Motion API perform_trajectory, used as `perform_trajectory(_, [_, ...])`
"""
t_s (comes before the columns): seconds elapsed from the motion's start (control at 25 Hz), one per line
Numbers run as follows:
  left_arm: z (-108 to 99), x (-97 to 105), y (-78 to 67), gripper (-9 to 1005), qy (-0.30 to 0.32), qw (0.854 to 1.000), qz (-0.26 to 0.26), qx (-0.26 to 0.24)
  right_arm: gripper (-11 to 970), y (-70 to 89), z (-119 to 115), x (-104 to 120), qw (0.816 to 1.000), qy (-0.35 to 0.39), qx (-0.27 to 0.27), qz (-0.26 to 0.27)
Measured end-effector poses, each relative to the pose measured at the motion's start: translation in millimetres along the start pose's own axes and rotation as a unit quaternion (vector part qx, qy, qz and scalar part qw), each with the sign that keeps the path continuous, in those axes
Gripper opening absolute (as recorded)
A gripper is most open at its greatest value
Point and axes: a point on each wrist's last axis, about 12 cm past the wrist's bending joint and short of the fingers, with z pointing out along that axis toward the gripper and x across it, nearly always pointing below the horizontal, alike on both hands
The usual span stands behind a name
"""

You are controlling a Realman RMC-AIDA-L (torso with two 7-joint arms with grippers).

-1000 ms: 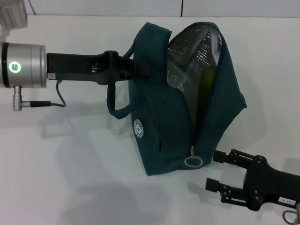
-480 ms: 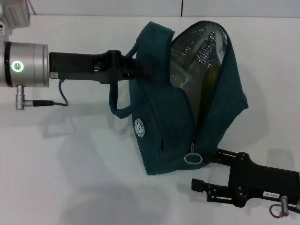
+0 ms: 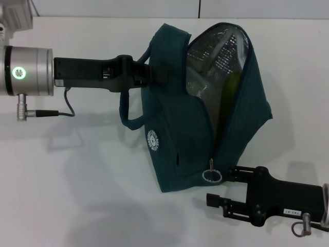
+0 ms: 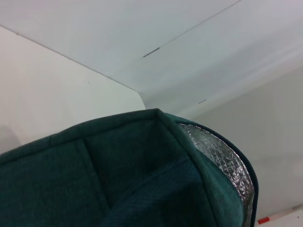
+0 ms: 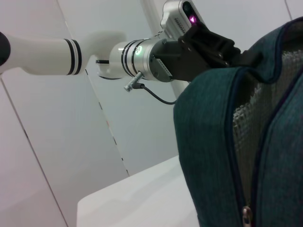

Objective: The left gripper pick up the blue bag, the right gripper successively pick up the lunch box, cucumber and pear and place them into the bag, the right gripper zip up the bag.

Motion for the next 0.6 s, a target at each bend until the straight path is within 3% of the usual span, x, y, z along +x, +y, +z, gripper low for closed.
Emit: perform_trajectory(0.6, [-0.7,1.0,0.7,40,-0.001,1.000,0.005,-0.001,144,-3.7,1.6,-2.3,1.000,0.000,0.010,-0.007])
